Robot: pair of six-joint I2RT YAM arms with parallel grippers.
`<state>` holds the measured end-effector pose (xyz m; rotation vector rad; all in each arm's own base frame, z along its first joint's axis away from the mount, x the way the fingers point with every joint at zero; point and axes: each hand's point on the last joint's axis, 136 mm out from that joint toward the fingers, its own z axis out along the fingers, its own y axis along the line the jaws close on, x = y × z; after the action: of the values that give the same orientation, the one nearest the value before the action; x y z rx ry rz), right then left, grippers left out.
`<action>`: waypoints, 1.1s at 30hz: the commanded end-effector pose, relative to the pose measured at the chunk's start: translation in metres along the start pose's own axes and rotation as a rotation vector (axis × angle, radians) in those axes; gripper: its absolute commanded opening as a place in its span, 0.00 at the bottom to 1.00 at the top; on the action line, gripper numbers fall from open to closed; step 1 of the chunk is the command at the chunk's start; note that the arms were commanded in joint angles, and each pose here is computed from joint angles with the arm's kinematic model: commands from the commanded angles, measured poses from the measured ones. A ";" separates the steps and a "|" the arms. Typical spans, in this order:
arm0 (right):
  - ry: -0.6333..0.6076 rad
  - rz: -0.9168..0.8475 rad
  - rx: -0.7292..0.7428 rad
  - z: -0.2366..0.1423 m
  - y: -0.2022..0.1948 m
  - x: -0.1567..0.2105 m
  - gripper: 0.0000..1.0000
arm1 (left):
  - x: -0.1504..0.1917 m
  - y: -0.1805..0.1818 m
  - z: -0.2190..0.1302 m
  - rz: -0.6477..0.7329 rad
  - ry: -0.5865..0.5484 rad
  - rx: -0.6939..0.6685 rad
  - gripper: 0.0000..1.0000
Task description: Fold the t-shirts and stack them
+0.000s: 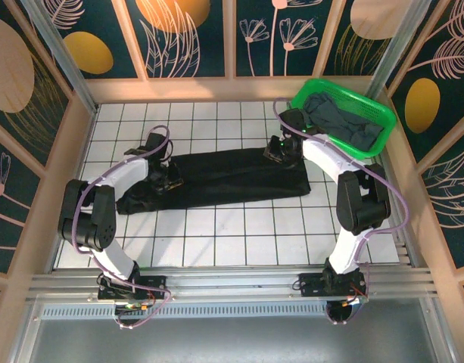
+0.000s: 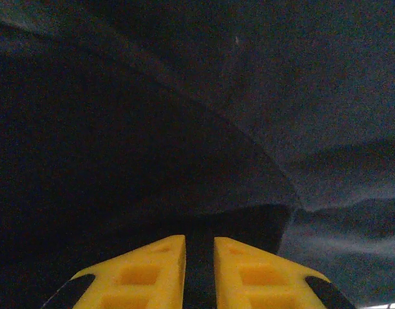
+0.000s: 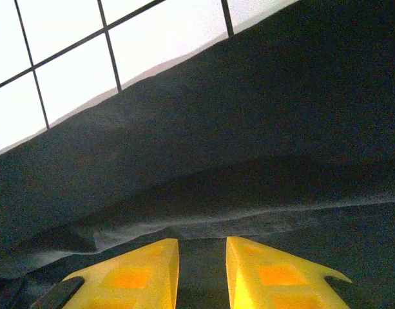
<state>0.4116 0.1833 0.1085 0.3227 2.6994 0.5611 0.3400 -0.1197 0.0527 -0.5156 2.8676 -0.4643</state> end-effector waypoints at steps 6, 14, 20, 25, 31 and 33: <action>-0.008 0.026 -0.007 -0.006 -0.003 0.008 0.26 | 0.052 0.008 0.013 -0.028 0.153 -0.031 0.19; 0.003 0.031 0.005 -0.002 -0.011 0.017 0.26 | 0.063 -0.014 0.012 -0.180 0.176 0.096 0.28; 0.009 0.038 0.006 0.000 -0.015 0.024 0.25 | 0.058 -0.033 -0.022 -0.226 0.136 0.173 0.36; 0.017 0.024 -0.024 0.001 -0.007 0.028 0.26 | 0.019 -0.026 -0.062 -0.212 -0.048 0.058 0.34; 0.059 -0.169 -0.406 -0.021 0.087 0.047 0.26 | -0.025 0.038 -0.050 -0.294 -0.143 -0.131 0.32; 0.059 -0.242 -0.495 -0.034 0.116 0.057 0.26 | -0.027 0.050 -0.042 -0.297 -0.147 -0.152 0.32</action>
<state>0.3781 0.2436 0.1091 0.1191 2.6726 0.8740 0.3533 -0.0812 0.1075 -0.9366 2.6515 -0.4257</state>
